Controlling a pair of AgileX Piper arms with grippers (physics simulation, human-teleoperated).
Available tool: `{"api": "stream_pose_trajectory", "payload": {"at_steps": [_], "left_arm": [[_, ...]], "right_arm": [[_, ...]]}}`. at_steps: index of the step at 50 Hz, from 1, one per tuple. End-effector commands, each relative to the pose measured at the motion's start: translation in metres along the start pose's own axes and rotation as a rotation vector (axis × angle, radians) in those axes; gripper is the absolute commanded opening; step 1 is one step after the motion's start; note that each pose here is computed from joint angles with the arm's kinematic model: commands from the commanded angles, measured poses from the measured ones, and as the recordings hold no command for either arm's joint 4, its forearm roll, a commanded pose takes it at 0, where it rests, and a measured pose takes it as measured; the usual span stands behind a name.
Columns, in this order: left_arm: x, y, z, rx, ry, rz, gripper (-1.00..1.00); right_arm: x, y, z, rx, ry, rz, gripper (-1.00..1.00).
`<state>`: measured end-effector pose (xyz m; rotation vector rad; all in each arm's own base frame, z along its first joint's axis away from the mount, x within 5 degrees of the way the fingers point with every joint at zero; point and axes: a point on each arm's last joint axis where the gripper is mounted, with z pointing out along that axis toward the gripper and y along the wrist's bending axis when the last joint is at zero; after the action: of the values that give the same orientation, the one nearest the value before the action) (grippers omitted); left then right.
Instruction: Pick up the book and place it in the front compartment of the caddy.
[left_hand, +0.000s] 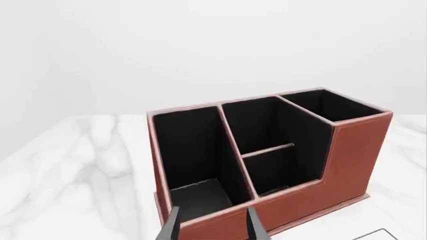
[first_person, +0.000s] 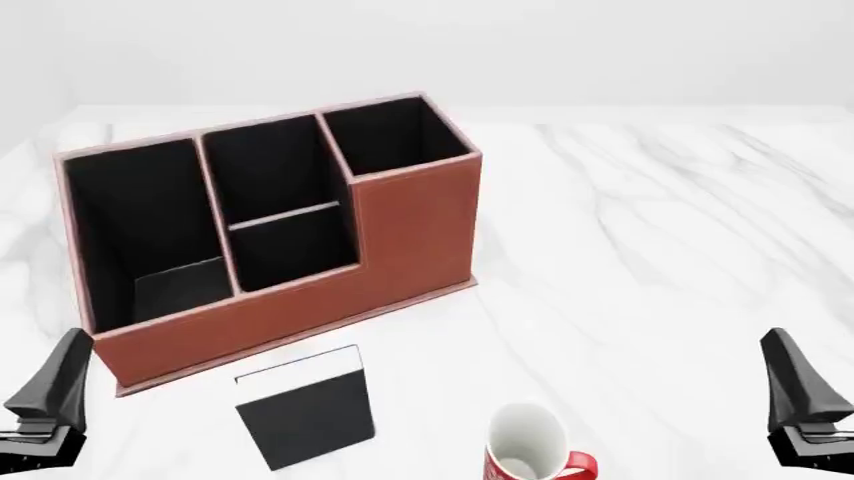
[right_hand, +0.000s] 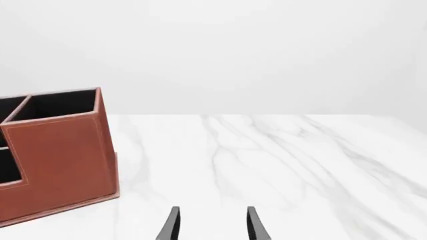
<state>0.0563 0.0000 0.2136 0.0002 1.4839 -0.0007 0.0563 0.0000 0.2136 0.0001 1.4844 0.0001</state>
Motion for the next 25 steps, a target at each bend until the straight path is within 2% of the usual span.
{"api": "stream_pose_trajectory", "payload": {"at_steps": [1,18,19,22,24,25], "left_arm": [[-0.0008,-0.0001,0.0003,0.002,0.000,-0.002,1.00],[-0.0006,0.0005,0.0052,-0.008,0.019,0.013,1.00],[-0.0010,0.0001,0.0048,-0.001,0.015,-0.008,1.00],[-0.0006,0.0007,0.0075,-0.011,0.021,0.014,1.00],[-0.0008,0.0006,0.0071,-0.010,0.014,0.054,1.00],[-0.0008,0.0008,0.0082,-0.013,0.018,0.047,1.00]], "right_arm": [[-0.0005,0.0000,0.0005,0.000,0.003,0.001,1.00],[-0.0004,0.0000,0.0006,0.000,0.004,0.002,1.00],[-0.0004,0.0000,0.0006,0.001,0.004,0.002,1.00],[0.0005,0.0000,-0.0002,0.000,0.004,0.002,1.00],[0.0005,0.0000,-0.0002,0.000,0.004,0.002,1.00],[0.0005,0.0000,-0.0002,0.000,0.004,0.002,1.00]]}}
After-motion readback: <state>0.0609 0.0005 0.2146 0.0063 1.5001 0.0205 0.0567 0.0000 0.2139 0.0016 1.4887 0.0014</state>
